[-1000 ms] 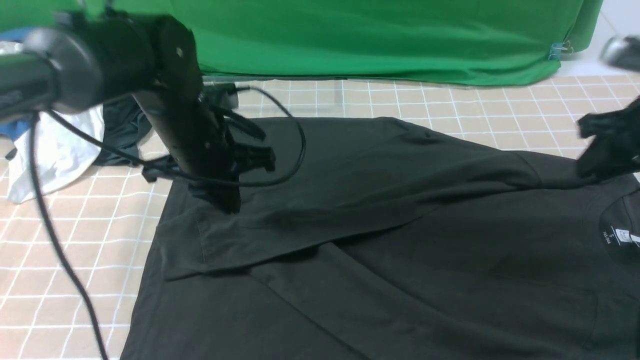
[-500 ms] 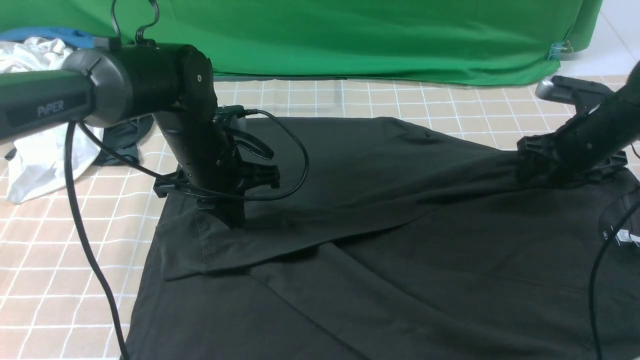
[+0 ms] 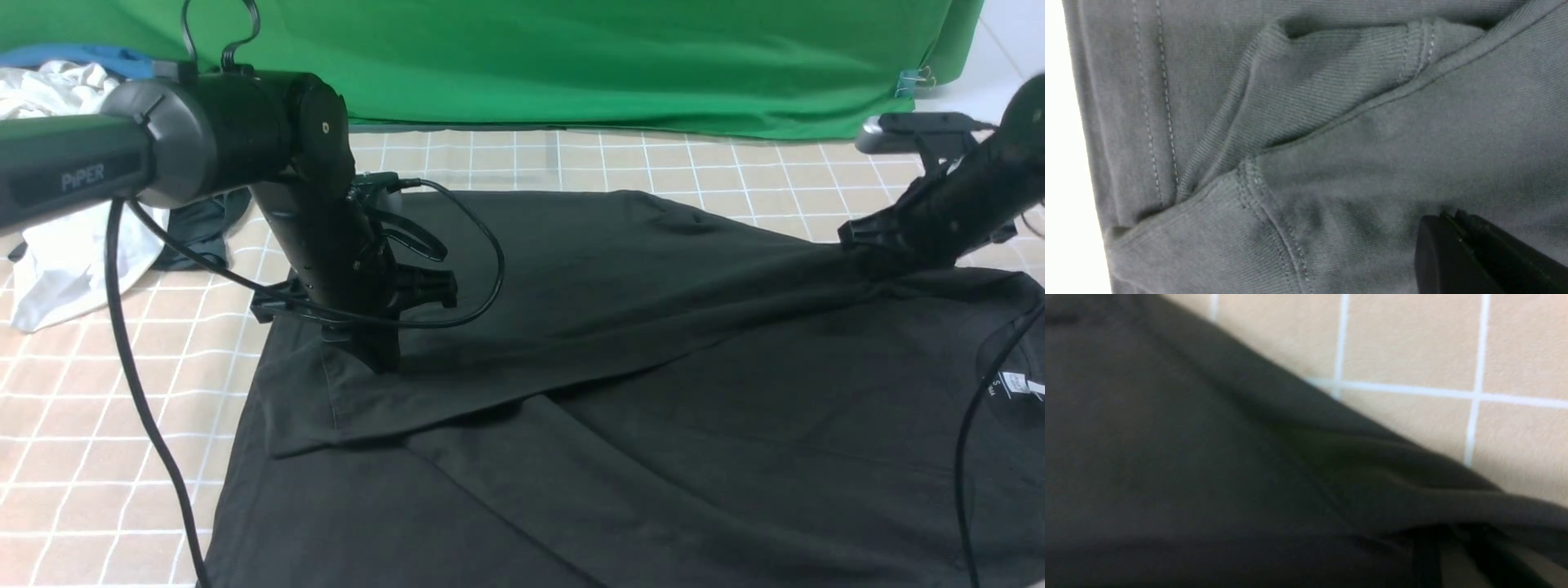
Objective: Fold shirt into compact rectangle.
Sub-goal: 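Grasp the near edge of the shirt at its hem and shoulder corners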
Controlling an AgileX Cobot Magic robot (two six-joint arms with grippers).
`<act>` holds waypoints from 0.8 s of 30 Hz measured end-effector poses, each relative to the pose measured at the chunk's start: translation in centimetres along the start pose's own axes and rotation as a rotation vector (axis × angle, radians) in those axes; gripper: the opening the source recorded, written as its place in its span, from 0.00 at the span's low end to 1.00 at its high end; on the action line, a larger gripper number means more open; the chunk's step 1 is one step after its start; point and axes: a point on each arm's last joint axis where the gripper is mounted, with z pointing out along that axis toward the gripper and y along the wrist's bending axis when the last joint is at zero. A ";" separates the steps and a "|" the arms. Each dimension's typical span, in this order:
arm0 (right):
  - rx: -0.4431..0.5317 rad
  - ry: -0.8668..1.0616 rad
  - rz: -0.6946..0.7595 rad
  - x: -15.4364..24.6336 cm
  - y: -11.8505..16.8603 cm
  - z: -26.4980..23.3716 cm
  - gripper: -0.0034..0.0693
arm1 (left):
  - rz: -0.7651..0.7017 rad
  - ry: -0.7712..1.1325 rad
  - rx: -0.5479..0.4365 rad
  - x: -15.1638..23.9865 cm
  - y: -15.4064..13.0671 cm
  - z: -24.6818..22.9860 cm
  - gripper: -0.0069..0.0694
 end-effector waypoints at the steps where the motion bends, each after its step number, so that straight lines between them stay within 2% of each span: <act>1: -0.004 0.021 -0.012 -0.3 0.1 -0.5 0.15 | 0.001 0.001 -0.001 0.0 0.0 0.0 0.11; 8: -0.002 0.165 -0.079 -1.5 0.2 -3.6 0.15 | 0.009 0.027 -0.021 0.2 0.2 0.0 0.11; 15: 0.029 0.269 -0.112 -0.8 -0.1 -4.0 0.19 | 0.036 0.041 -0.037 0.4 0.3 0.0 0.11; 20: 0.050 0.280 -0.106 -0.7 -0.3 -3.6 0.31 | 0.040 0.041 -0.043 0.4 0.4 0.0 0.11; 23: 0.070 0.237 -0.053 -1.1 -0.5 -3.4 0.48 | 0.048 0.024 -0.046 0.4 0.4 -0.6 0.11; 24: 0.071 0.235 -0.049 -1.1 -0.5 -3.4 0.50 | 0.049 0.018 -0.045 0.4 0.4 -0.8 0.11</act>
